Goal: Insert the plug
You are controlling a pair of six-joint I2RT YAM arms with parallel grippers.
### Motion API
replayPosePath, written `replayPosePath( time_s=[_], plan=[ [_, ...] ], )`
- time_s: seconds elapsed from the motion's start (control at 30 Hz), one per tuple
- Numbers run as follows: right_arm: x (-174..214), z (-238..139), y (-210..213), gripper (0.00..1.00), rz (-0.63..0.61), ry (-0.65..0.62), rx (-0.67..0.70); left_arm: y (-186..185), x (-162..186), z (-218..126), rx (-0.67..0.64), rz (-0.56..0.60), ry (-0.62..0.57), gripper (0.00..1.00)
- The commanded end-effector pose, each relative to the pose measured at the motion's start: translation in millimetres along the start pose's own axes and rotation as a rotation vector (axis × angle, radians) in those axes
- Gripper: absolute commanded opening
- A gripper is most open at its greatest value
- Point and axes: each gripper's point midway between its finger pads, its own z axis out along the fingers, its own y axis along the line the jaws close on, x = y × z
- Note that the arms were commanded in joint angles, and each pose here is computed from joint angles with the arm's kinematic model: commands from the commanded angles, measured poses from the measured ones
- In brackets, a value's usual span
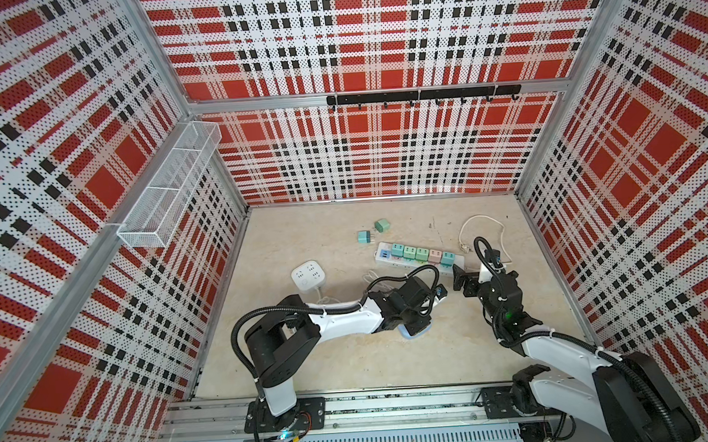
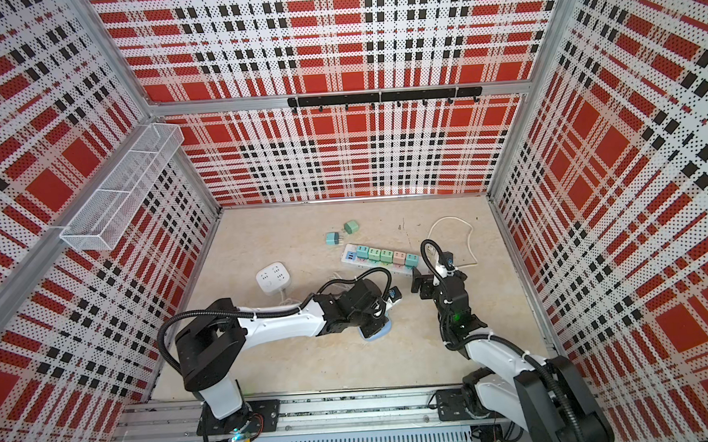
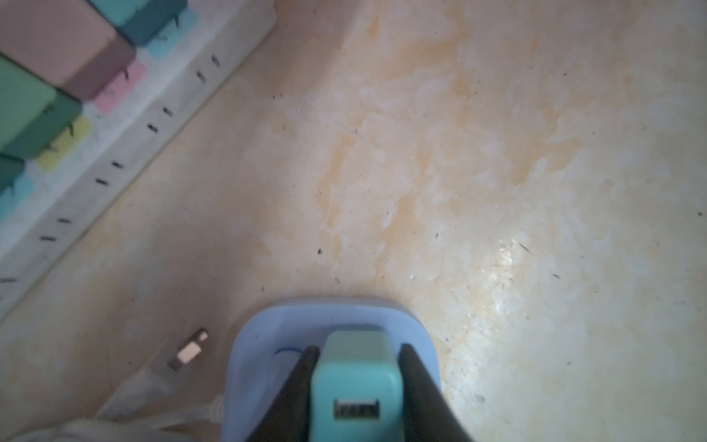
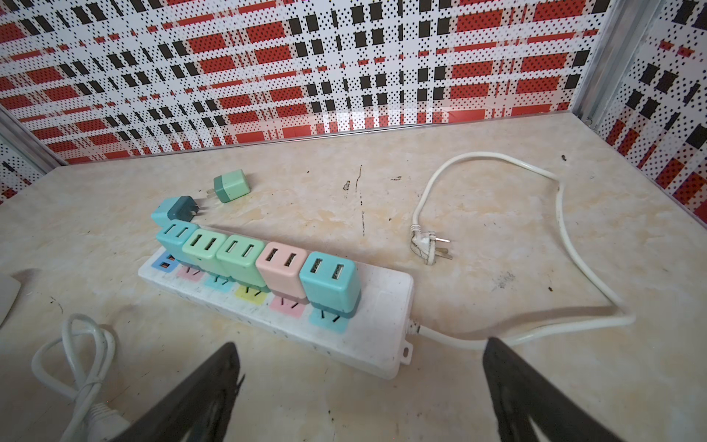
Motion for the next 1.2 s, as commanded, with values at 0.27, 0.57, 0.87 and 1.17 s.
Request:
replayPosePath(
  time_s=[0.27, 0.57, 0.87, 1.17],
  plan=[
    [-14.3, 3.2, 2.1, 1.00, 0.017, -0.034, -0.001, 11.8, -49.3, -86.5, -0.003, -0.027, -0.269, 0.99],
    [-14.5, 3.6, 2.1, 1.00, 0.017, -0.035, -0.001, 89.4, -25.7, -211.3, -0.206, -0.443, -0.746, 0.99],
    [-14.2, -5.6, -53.7, 1.00, 0.292, 0.048, 0.376, 160.1, 66.7, -268.9, -0.722, -0.929, -0.871, 0.99],
    [-70.2, -27.6, -20.7, 1.00, 0.477, 0.055, 0.217, 180.6, 77.1, -244.9, -0.620, -0.927, -0.695, 0.99]
  ],
)
